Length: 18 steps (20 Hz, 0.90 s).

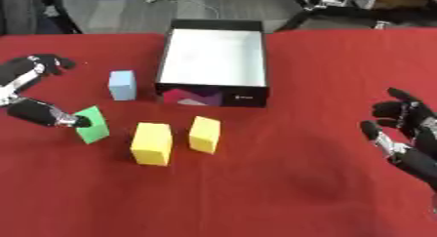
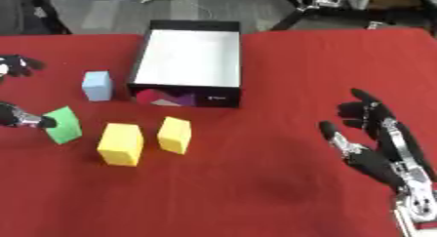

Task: Pick up objects on the table and place them in the box.

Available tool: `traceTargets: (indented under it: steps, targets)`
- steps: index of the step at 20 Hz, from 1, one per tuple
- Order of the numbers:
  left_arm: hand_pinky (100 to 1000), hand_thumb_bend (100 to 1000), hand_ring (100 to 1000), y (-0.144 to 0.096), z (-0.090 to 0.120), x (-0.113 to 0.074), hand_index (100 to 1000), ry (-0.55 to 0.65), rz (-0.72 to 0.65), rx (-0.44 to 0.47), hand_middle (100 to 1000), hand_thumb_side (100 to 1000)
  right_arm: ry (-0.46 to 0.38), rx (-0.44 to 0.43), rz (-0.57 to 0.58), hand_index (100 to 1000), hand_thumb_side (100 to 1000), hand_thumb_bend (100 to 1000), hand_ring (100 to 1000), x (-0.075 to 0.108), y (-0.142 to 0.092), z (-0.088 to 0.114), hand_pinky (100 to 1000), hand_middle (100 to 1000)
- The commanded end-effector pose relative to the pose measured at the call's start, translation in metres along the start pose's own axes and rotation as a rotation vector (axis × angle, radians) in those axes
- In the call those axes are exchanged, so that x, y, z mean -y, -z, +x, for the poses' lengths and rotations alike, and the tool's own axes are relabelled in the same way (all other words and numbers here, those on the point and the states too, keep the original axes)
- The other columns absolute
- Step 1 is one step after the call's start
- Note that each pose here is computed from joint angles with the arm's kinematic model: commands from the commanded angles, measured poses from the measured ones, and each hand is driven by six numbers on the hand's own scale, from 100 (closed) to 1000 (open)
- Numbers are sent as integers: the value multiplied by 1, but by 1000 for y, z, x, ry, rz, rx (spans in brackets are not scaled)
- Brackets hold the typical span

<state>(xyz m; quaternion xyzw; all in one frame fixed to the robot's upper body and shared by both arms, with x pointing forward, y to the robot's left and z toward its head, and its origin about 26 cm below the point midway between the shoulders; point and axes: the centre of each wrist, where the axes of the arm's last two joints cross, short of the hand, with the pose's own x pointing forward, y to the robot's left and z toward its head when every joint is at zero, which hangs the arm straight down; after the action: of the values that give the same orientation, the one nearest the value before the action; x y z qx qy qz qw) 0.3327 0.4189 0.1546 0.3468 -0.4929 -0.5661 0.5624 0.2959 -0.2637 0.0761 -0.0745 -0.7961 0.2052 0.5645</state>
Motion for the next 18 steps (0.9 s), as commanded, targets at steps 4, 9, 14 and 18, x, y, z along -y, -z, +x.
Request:
traceTargets:
  steps: [4, 9, 14, 18]
  targets:
    - [814, 902, 785, 1, -7, -15, 899, 25, -129, 20, 783, 484, -25, 11, 6, 935, 442, 461, 771, 7, 1, 3, 775, 706]
    - [808, 869, 757, 3, -5, -13, 896, 31, -175, 23, 775, 478, -22, 8, 6, 934, 443, 460, 770, 7, 1, 2, 775, 706]
    - [793, 844, 737, 12, -4, -4, 887, 64, -164, -42, 757, 449, -16, 4, 9, 934, 444, 460, 770, 6, 1, 1, 775, 706]
    - [789, 884, 729, 25, -1, 11, 883, 79, -167, -66, 749, 441, -11, 3, 12, 934, 444, 458, 770, 5, 1, 1, 775, 706]
